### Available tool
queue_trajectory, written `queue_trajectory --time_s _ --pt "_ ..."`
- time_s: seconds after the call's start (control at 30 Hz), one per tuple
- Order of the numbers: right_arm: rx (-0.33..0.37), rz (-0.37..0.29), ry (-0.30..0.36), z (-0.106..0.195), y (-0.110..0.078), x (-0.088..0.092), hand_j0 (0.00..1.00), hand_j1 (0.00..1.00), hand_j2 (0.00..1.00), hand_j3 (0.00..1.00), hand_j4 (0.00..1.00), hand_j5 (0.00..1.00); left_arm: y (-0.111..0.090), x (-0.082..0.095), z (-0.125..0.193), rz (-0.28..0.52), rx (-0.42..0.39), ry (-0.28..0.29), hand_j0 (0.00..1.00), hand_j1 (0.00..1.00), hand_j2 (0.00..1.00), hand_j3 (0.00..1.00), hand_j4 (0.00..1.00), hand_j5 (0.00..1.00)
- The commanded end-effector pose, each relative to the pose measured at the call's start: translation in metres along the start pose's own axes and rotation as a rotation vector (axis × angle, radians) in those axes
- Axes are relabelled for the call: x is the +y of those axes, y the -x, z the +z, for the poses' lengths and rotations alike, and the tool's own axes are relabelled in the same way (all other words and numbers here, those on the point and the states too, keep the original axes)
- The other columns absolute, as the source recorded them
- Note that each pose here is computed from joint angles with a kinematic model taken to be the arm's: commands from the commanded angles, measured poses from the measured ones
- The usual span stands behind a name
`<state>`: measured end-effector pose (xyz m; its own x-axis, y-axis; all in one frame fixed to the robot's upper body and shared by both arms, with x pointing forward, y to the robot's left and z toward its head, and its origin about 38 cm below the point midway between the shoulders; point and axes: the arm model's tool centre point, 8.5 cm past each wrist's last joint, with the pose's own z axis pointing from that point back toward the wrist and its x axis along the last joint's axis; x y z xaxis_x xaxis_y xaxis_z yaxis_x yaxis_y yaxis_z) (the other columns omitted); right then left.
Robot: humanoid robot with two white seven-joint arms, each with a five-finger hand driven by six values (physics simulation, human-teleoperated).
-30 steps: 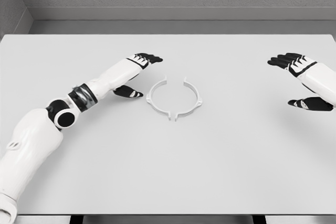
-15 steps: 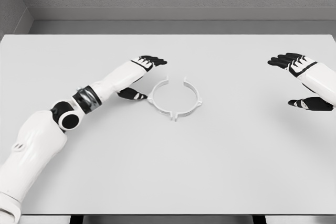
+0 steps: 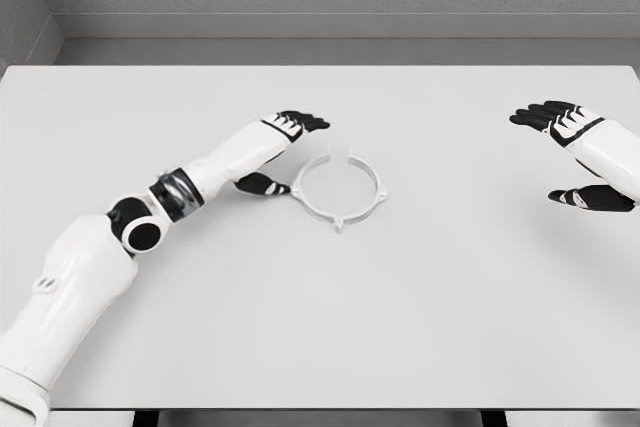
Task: Assemble PVC drainage pipe clamps
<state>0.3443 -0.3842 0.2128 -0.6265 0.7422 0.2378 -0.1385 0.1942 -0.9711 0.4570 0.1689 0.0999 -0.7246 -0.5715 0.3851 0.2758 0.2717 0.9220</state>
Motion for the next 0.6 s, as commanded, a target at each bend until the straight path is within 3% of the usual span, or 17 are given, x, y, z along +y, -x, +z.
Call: queue_trajectory --time_s 0.0,0.57 --pt "0.000 -0.005 0.004 0.000 0.000 -0.001 1.00 1.00 1.00 1.00 1.00 1.00 -0.004 0.002 -0.003 -0.001 -0.011 -0.009 1.00 1.00 1.00 1.00 1.00 1.00" --pt "0.000 -0.005 0.004 0.000 0.000 -0.001 1.00 1.00 1.00 1.00 1.00 1.00 -0.015 -0.004 -0.010 0.011 -0.035 -0.016 1.00 1.00 1.00 1.00 1.00 1.00"
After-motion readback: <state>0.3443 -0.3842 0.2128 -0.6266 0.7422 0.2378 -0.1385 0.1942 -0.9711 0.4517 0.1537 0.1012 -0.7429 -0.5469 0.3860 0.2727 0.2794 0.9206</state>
